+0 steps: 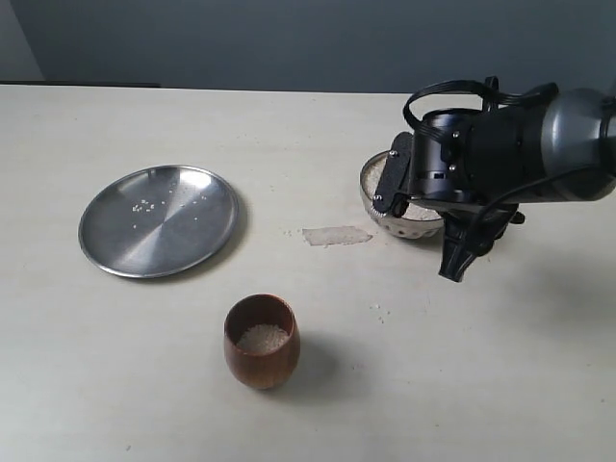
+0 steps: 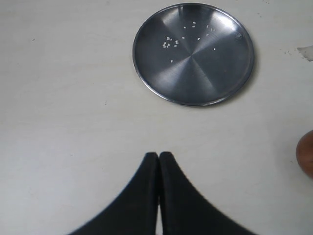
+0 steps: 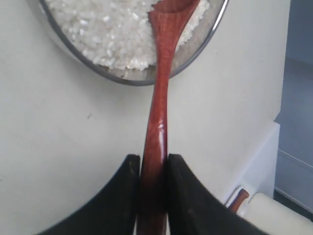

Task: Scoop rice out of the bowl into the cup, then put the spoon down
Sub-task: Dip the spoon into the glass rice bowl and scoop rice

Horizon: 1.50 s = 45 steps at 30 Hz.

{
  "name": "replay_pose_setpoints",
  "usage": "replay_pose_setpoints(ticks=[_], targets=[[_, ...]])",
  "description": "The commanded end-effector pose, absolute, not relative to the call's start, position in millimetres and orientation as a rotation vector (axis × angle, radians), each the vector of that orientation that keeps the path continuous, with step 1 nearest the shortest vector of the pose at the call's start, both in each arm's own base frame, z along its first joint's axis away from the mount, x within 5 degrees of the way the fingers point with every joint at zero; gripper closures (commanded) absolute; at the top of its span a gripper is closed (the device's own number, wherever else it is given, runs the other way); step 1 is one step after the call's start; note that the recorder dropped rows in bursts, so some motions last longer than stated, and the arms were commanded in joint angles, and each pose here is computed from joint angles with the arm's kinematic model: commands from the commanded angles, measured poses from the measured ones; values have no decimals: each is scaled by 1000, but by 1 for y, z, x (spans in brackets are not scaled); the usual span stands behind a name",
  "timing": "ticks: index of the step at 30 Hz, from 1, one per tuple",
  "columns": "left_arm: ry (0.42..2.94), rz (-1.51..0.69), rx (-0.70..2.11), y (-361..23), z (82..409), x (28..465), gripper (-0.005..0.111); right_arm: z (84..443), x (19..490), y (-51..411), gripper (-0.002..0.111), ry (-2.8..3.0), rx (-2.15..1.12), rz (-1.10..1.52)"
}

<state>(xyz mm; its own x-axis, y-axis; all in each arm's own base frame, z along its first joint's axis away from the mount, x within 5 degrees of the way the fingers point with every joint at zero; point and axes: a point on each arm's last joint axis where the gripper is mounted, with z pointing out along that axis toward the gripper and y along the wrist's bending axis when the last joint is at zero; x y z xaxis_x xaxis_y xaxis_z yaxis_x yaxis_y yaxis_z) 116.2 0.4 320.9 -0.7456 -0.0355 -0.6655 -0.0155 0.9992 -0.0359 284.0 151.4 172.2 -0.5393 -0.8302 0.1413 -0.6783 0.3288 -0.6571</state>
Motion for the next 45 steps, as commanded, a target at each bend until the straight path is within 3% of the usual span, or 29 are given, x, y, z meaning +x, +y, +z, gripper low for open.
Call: replay_pose_setpoints(ticks=[1, 45], targets=[[2402, -35, -38, 1, 323, 117, 106, 171, 283, 156, 109, 2409, -1289, -923], [2402, -32, -37, 1, 323, 117, 106, 189, 281, 142, 109, 2680, -799, -426]])
